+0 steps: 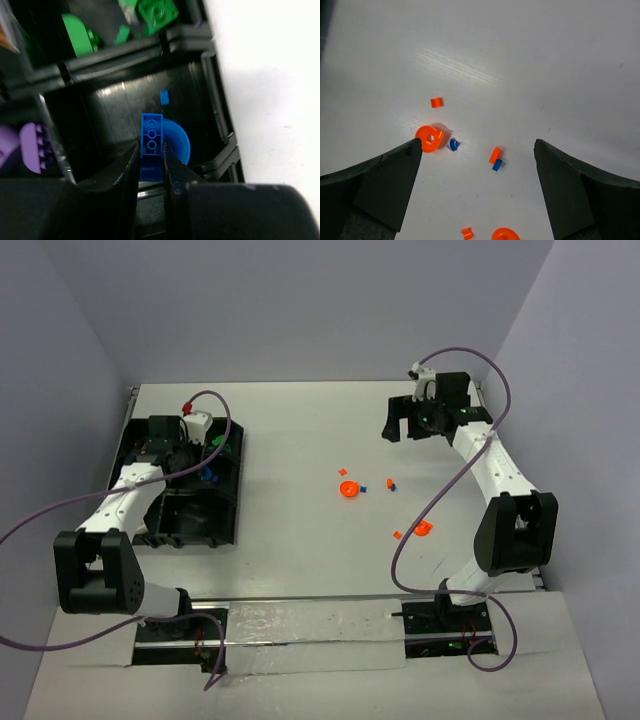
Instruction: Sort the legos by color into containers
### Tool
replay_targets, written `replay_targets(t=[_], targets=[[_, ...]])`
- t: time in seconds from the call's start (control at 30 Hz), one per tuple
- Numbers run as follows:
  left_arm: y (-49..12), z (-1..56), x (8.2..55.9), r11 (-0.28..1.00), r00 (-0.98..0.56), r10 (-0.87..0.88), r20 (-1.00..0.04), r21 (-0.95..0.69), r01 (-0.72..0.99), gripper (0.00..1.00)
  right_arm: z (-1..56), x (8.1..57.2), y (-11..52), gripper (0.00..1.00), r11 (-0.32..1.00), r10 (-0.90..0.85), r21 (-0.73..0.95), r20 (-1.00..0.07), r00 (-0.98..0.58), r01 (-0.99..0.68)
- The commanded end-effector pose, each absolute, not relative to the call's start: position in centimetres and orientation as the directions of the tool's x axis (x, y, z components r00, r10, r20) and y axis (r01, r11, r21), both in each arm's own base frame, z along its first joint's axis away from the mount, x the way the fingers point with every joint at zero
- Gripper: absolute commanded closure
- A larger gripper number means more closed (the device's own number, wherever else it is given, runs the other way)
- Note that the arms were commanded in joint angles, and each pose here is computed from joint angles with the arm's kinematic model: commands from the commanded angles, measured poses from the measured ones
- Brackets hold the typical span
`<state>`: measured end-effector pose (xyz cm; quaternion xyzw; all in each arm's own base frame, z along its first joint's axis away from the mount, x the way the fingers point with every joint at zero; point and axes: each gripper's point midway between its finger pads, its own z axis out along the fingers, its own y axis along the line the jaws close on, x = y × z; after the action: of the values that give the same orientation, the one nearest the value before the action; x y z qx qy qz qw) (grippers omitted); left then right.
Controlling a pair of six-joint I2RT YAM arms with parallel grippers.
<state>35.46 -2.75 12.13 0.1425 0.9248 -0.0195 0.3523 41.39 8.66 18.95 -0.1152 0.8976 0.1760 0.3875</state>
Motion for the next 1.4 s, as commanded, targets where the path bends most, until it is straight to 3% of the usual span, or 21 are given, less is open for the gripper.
replay_targets(t=[0.0, 0.13, 0.27, 0.4, 0.43, 0.53, 0.73, 1.03, 1.17, 1.37], targets=[[-1.4, 11.2, 36.8, 0.978, -0.723, 0.2, -0.661, 0.094, 0.185, 1.0, 17.3, 40.0, 7.7, 0.0, 0.927, -0.118, 0.174, -0.704, -0.701, -0.331], [-1.1, 10.5, 37.3, 0.981, -0.729, 0.189, -0.657, 0.089, 0.175, 1.0, 14.9, 39.5, 7.2, 0.0, 0.938, -0.123, 0.174, -0.642, -0.757, -0.3], [-0.8, 9.9, 37.9, 0.98, -0.726, 0.197, -0.659, 0.106, 0.17, 0.89, 13.2, 38.9, 7.2, 0.0, 0.938, -0.121, 0.187, -0.615, -0.779, -0.293], [-1.0, 9.7, 38.6, 0.979, -0.718, 0.196, -0.668, 0.096, 0.177, 0.69, 12.6, 38.7, 7.1, 0.01, 0.936, -0.133, 0.182, -0.607, -0.784, -0.3], [-1.1, 9.6, 38.7, 0.98, -0.717, 0.193, -0.67, 0.089, 0.181, 0.58, 12.5, 38.6, 7.2, 0.02, 0.932, -0.146, 0.182, -0.605, -0.783, -0.314], [-1.3, 9.8, 38.9, 0.979, -0.708, 0.193, -0.68, 0.082, 0.187, 0.45, 12.4, 38.3, 7.6, 0.07, 0.921, -0.16, 0.193, -0.604, -0.781, -0.338], [-1.8, 10.8, 39.3, 0.977, -0.687, 0.19, -0.702, 0.064, 0.206, 0.42, 12.5, 37.9, 8.8, 0.15, 0.881, -0.211, 0.213, -0.621, -0.755, -0.422], [-4.4, 17.9, 39.0, 0.949, -0.54, 0.189, -0.82, 0.011, 0.315, 0.4, 9.9, 35.7, 13.6, 0.51, 0.819, -0.367, 0.139, -0.619, -0.694, -0.557], [-5.9, 18.9, 38.2, 0.921, -0.482, 0.193, -0.854, -0.011, 0.389, 0.37, 7.9, 34.6, 16.0, 0.57, 0.798, -0.403, 0.171, -0.561, -0.723, -0.578], [-8.6, 18.6, 36.3, 0.869, -0.503, 0.126, -0.855, -0.15, 0.472, 0.35, 5.7, 34.9, 16.1, 0.57, 0.793, -0.456, 0.155, -0.49, -0.743, -0.589]])
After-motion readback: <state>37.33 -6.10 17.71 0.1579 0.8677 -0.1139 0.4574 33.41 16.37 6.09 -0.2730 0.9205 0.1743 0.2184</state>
